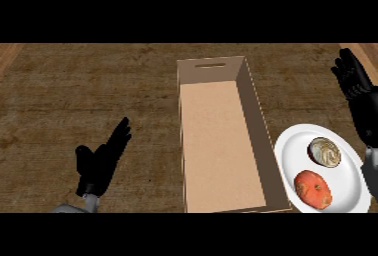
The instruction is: Pick the cupcake from the plate and place it in the cardboard box
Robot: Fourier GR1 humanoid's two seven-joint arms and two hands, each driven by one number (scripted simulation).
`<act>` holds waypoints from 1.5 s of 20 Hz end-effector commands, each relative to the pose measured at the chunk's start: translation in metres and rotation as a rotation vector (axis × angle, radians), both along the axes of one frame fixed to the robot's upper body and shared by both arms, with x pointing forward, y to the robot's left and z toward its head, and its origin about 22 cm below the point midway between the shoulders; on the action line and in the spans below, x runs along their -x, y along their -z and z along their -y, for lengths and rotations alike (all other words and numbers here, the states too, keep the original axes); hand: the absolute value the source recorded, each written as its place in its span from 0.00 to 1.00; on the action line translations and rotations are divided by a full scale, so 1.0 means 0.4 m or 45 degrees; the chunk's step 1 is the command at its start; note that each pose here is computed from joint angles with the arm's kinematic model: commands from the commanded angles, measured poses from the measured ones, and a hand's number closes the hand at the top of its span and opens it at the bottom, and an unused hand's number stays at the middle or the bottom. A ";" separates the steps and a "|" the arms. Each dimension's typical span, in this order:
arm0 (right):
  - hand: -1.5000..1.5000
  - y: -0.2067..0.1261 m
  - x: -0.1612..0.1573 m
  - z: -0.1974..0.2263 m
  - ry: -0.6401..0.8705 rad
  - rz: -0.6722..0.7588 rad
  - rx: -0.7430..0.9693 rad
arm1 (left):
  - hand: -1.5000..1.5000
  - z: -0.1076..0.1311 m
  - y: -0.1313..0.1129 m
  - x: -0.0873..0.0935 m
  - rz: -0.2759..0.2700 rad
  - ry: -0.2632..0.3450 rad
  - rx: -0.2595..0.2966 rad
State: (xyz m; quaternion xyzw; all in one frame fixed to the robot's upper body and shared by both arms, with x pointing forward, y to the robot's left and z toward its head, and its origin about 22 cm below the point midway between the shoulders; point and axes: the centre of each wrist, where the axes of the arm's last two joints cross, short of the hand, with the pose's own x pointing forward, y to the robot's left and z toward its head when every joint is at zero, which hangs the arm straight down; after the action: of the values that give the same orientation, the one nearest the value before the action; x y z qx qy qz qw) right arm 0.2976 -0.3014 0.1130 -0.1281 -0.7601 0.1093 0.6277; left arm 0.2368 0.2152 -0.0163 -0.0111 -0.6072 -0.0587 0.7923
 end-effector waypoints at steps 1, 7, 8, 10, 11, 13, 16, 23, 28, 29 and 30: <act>0.00 -0.015 -0.010 0.022 -0.078 0.053 -0.071 | 0.50 -0.039 -0.005 0.005 0.043 -0.032 -0.085; 0.00 -0.116 0.008 0.148 -0.090 0.116 0.565 | 0.50 -0.165 -0.076 -0.044 0.218 -0.177 -0.362; 1.00 -0.022 0.014 0.148 -0.061 0.154 0.445 | 0.50 -0.189 -0.061 -0.023 0.217 -0.182 -0.407; 0.00 0.157 0.016 0.146 0.078 0.130 -0.137 | 0.50 -0.163 -0.081 -0.044 0.240 -0.196 -0.403; 0.00 0.192 0.026 0.163 0.061 0.142 -0.212 | 0.50 -0.159 -0.085 -0.025 0.247 -0.173 -0.398; 0.00 0.193 0.009 0.223 0.030 0.236 -0.299 | 0.50 -0.153 -0.049 -0.023 0.226 -0.205 -0.383; 0.00 0.162 -0.014 0.296 -0.114 0.228 -0.110 | 0.50 -0.162 -0.073 -0.009 0.226 -0.186 -0.395; 0.00 -0.040 0.028 0.403 -0.267 -0.025 0.607 | 0.50 -0.185 -0.043 0.009 0.220 -0.200 -0.421; 0.00 -0.074 0.019 0.389 -0.459 -0.350 0.941 | 0.50 -0.179 -0.094 -0.028 0.252 -0.194 -0.412; 0.00 -0.063 0.029 0.382 -0.498 -0.385 0.998 | 0.50 -0.180 -0.095 -0.016 0.251 -0.190 -0.396; 0.00 -0.072 0.028 0.401 -0.510 -0.426 1.027 | 0.50 -0.199 -0.066 0.004 0.235 -0.188 -0.436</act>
State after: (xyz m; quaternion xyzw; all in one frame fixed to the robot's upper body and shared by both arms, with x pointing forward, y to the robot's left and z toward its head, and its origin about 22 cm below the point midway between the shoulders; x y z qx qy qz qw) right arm 0.2887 -0.4560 0.1301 -0.1843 -0.6351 0.4548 0.5966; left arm 0.2413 0.2870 0.0134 0.1678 -0.6604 -0.0973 0.7255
